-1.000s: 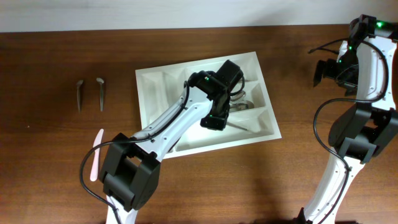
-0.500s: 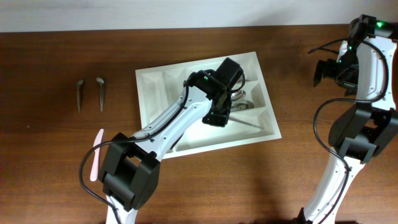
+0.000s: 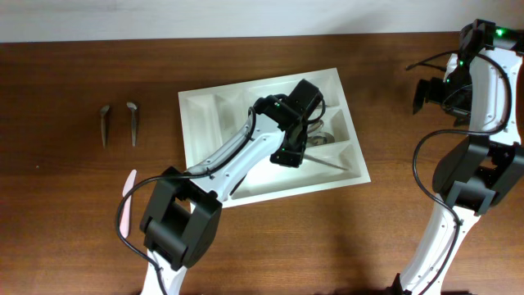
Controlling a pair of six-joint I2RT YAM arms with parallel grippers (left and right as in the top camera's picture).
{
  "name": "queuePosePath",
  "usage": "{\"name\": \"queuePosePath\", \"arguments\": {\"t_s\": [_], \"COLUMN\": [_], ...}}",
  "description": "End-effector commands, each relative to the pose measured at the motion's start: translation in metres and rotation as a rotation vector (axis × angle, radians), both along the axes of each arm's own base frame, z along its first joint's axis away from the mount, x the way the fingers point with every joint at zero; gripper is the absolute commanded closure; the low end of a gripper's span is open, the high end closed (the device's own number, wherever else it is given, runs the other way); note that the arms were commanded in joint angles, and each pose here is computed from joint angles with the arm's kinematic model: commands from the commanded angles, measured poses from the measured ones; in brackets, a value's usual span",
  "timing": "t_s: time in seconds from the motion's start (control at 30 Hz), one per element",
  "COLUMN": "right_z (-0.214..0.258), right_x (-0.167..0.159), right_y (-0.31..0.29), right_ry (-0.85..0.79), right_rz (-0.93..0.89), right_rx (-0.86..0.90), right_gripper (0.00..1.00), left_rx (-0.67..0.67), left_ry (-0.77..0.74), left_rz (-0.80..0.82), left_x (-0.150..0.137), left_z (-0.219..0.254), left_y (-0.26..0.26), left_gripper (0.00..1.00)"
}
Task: Pack container
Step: 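Lower the tongs into the middle compartment with the left gripper, then open the left gripper to release the tongs in the tray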
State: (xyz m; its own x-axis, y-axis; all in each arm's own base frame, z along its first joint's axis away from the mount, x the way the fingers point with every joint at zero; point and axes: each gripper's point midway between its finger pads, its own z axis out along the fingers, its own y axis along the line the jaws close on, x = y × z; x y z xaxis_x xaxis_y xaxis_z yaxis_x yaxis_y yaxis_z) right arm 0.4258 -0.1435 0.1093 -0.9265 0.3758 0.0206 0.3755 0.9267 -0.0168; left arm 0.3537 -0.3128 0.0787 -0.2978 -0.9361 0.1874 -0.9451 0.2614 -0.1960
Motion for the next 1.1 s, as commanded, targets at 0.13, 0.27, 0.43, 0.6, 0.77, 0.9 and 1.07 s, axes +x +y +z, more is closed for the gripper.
{"name": "queuePosePath", "arguments": {"t_s": [0.13, 0.27, 0.43, 0.6, 0.77, 0.9, 1.07], "right_z": [0.001, 0.001, 0.001, 0.001, 0.001, 0.001, 0.001], "right_x": [0.001, 0.001, 0.001, 0.001, 0.001, 0.001, 0.001], "right_y": [0.003, 0.003, 0.003, 0.003, 0.003, 0.003, 0.003], "right_ry": [-0.005, -0.004, -0.005, -0.005, -0.005, -0.005, -0.005], "right_rz": [0.011, 0.011, 0.011, 0.011, 0.011, 0.011, 0.011], "right_rx": [0.007, 0.007, 0.007, 0.007, 0.007, 0.007, 0.007], "right_gripper": [0.01, 0.01, 0.01, 0.01, 0.01, 0.01, 0.01], "left_rx": [0.004, 0.003, -0.011, -0.019, -0.024, -0.036, 0.065], "left_ry": [0.002, 0.005, 0.016, 0.023, 0.019, -0.013, -0.166], "left_rz": [0.004, 0.003, -0.001, -0.004, -0.002, 0.013, -0.104], "left_x": [-0.001, -0.002, -0.004, -0.005, -0.004, 0.008, 0.041], "left_z": [0.002, 0.002, 0.002, 0.002, 0.003, 0.005, 0.019], "left_y": [0.0, -0.001, -0.003, -0.004, -0.005, -0.003, 0.02], "left_gripper": [0.8, 0.69, 0.67, 0.74, 0.64, 0.56, 0.53]}}
